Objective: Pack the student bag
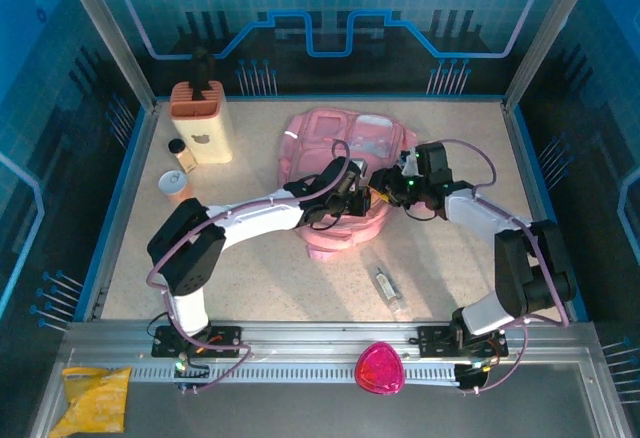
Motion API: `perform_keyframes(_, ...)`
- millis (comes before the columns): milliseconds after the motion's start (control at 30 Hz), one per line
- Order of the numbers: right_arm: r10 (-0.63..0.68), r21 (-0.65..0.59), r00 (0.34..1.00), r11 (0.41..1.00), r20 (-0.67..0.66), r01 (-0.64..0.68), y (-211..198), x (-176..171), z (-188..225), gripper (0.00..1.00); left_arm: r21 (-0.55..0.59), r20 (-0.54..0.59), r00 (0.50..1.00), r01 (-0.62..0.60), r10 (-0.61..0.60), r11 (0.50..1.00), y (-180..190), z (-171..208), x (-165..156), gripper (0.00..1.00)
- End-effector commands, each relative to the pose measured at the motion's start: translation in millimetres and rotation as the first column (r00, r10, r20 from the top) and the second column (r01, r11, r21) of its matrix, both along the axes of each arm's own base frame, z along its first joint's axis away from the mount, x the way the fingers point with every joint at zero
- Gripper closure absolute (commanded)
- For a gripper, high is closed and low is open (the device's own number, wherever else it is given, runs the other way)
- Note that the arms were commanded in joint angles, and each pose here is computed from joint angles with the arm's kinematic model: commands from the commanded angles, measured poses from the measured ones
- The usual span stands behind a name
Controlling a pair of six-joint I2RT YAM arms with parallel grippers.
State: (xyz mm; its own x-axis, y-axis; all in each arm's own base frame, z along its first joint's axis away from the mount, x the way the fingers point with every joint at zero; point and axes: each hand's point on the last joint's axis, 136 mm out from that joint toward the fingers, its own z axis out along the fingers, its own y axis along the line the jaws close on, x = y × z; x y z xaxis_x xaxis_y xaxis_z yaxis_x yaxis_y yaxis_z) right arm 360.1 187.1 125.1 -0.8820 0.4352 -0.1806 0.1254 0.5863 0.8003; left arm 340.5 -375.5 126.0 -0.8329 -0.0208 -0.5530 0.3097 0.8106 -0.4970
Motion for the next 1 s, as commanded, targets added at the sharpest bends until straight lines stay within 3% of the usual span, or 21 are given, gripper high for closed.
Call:
perform_keyframes(0,0.028,0.013,0.999,1.0,0.033,-0.029,8,6,4,0.78,-0.066,0.055,0.995,0.087,-0.083,0.994,-22,33,-8,1.0)
perform_keyframes(167,0.028,-0.066,0.998,0.998,0.062,-0.024,-10,9,13,1.0,0.099,0.087,0.986,0.137,-0.145,0.986,5,26,-19,1.0)
perform_keyframes(300,0.021,-0.101,0.997,0.995,0.08,-0.013,-28,13,22,1.0,0.201,0.099,0.976,0.169,-0.191,0.965,35,17,-26,1.0)
perform_keyframes(400,0.027,-0.111,0.995,0.994,0.091,-0.017,-38,14,31,1.0,0.236,0.075,0.986,0.129,-0.151,0.963,71,4,-24,1.0)
perform_keyframes(567,0.034,-0.123,0.993,0.992,0.115,-0.02,-54,18,41,1.0,0.205,0.032,0.999,0.003,-0.01,0.979,139,-12,-6,1.0)
perform_keyframes(700,0.042,-0.133,0.991,0.991,0.131,-0.024,-59,25,44,1.0,0.187,0.019,0.999,-0.039,0.036,0.982,168,-19,3,1.0)
perform_keyframes(800,0.047,-0.16,0.99,0.987,0.134,-0.025,-62,37,45,1.0,0.18,0.012,1.0,-0.013,0.011,0.984,166,-19,2,1.0)
perform_keyframes(967,0.034,-0.177,0.989,0.984,0.145,-0.008,-63,67,45,0.99,0.061,0.011,0.999,0.041,-0.042,0.997,133,-6,-7,1.0)
